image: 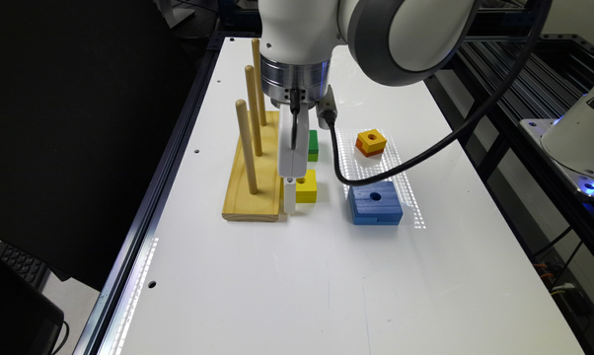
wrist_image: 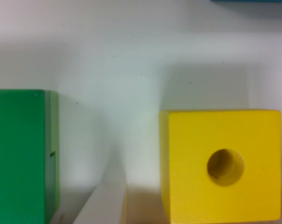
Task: Pick up yellow block.
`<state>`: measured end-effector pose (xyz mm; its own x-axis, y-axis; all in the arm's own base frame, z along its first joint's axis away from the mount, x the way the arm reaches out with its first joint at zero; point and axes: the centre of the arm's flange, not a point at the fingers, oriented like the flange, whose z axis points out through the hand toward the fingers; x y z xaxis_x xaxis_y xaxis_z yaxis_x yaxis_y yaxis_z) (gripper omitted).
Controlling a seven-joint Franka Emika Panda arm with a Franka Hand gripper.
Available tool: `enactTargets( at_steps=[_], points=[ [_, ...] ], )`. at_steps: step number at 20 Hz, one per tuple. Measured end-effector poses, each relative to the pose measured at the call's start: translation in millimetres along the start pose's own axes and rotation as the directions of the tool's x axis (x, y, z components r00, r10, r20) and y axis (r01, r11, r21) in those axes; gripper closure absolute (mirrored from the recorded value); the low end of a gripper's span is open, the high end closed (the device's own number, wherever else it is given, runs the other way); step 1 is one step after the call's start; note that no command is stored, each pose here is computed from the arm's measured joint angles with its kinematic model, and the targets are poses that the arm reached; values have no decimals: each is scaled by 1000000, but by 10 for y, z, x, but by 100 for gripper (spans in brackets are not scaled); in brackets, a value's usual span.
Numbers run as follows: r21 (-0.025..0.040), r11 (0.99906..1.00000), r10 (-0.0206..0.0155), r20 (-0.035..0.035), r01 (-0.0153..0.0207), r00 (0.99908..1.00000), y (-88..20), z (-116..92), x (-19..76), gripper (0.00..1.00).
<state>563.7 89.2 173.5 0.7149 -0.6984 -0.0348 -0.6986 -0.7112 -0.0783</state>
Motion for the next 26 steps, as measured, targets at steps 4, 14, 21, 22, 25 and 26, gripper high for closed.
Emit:
enactTargets(
  at_steps=[4,14,21,22,25,26],
  points=[
    [-73,1000000,-177,-29,177,1000000,0,0,0,0],
    [-1648,999998,-1307,715,1308,999999,5,0,-10,0],
    [-1194,999999,-191,730,192,1000000,9,-1,-6,100],
    [-1007,999999,-27,910,28,1000000,9,-1,-5,100],
    [-2927,999995,1019,931,-1016,999999,16,-1,1,100],
    [-3052,999995,1114,897,-1112,999999,17,-1,2,100]
  ],
)
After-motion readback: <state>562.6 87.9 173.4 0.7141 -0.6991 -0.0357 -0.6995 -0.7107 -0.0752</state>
